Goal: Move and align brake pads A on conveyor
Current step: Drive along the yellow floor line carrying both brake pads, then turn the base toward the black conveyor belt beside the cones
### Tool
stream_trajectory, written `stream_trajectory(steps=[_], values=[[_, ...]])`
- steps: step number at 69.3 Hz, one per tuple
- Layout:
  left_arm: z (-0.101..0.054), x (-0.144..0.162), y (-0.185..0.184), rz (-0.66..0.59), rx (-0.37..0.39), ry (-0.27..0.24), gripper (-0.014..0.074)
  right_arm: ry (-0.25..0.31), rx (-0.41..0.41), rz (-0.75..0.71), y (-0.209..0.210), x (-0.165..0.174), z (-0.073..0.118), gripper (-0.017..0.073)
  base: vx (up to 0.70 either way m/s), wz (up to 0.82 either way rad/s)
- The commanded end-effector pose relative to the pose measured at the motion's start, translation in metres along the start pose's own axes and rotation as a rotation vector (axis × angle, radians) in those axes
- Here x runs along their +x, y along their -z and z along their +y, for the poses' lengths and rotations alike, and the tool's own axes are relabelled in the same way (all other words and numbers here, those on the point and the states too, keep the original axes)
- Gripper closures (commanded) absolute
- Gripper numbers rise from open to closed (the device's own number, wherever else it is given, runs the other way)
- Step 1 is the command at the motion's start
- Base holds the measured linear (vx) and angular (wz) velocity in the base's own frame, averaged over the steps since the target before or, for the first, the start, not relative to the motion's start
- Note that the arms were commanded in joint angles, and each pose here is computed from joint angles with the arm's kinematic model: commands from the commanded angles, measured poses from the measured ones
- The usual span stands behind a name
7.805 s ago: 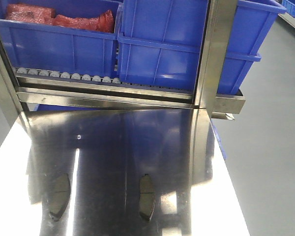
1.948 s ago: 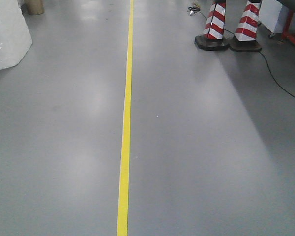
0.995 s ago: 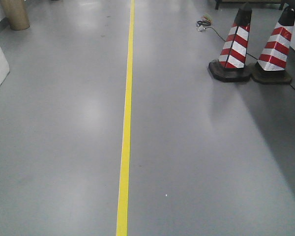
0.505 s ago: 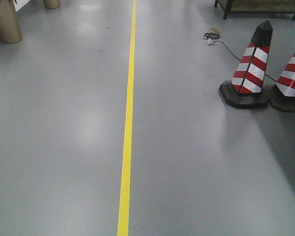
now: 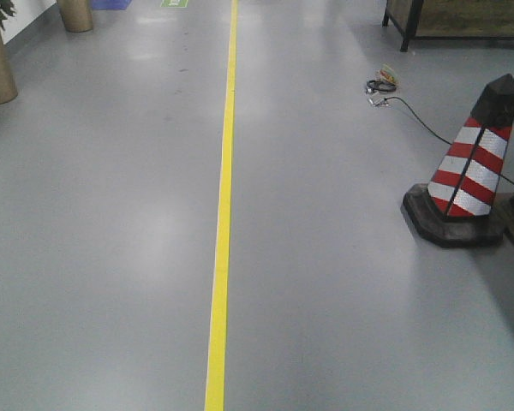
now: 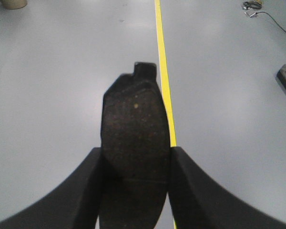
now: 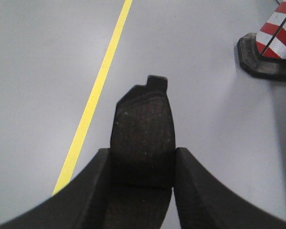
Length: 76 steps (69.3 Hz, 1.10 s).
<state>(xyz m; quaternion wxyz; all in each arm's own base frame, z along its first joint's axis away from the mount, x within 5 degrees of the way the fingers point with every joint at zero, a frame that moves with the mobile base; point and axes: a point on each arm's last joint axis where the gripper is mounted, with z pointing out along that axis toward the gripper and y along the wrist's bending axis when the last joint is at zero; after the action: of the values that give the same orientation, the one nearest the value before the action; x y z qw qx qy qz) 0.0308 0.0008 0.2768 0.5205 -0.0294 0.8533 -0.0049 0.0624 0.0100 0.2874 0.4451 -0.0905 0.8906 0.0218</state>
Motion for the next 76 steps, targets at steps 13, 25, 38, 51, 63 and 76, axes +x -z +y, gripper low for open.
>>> stream_trajectory(steps=[13, 25, 38, 51, 63, 76], values=[[-0.0008, -0.0156, 0.0045, -0.108, 0.008, -0.004, 0.0599, 0.007, 0.019, -0.104, 0.0055, -0.0142, -0.0018, 0.0566, 0.73, -0.07], [-0.0008, -0.0155, 0.0045, -0.106, 0.008, -0.004, 0.0599, 0.007, 0.019, -0.102, 0.0054, -0.0141, -0.0018, 0.0566, 0.69, -0.03], [-0.0008, -0.0155, 0.0045, -0.107, 0.008, -0.004, 0.0599, 0.007, 0.019, -0.103, 0.0054, -0.0142, -0.0018, 0.0566, 0.64, 0.01], [-0.0008, -0.0155, 0.0045, -0.107, 0.008, -0.004, 0.0599, 0.007, 0.019, -0.102, 0.0052, -0.0143, -0.0019, 0.0566, 0.60, 0.01], [-0.0008, -0.0155, 0.0045, -0.107, 0.008, -0.004, 0.0599, 0.007, 0.019, -0.099, 0.0046, -0.0144, -0.0019, 0.0566, 0.52, -0.09], [-0.0008, -0.0155, 0.0045, -0.107, 0.008, -0.004, 0.0599, 0.007, 0.019, -0.098, 0.0044, -0.0145, -0.0019, 0.0566, 0.43, -0.29]])
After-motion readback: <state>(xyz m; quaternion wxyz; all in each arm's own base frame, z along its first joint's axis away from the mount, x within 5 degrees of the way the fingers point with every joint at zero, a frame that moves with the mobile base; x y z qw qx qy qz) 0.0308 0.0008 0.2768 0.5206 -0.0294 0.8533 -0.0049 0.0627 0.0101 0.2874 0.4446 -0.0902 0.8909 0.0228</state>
